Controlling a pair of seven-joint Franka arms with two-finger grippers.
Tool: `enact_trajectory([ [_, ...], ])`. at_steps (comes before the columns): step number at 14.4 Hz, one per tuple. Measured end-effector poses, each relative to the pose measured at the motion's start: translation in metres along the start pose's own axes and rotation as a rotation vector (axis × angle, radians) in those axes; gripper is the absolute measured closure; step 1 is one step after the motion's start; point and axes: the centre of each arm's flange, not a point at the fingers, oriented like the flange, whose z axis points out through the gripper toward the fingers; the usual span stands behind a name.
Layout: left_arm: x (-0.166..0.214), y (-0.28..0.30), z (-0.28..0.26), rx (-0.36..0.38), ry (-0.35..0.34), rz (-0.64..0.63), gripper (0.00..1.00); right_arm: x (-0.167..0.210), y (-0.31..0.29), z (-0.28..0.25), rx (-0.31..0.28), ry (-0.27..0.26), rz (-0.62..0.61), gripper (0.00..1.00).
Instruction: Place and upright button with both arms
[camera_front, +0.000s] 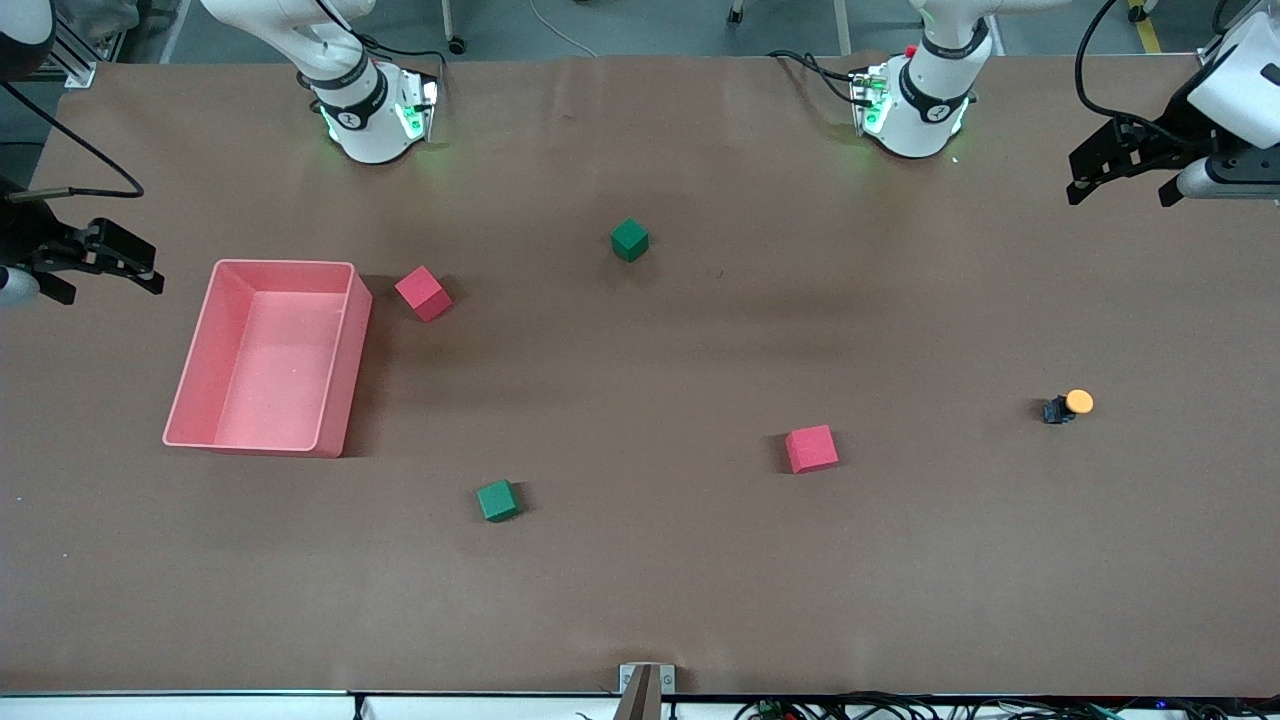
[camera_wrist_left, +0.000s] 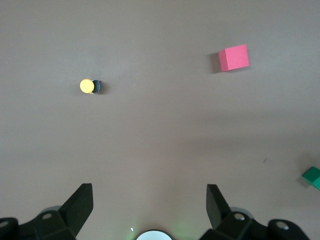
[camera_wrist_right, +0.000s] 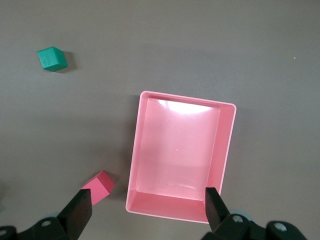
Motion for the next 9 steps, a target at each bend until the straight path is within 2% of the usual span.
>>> enact_trajectory([
  [9,-0.0026,0.0003,0.0011,0.0,-0.019,0.016,0.0,0.0001,0.0,-0.0001,0.0,0.0,0.0,0.0],
])
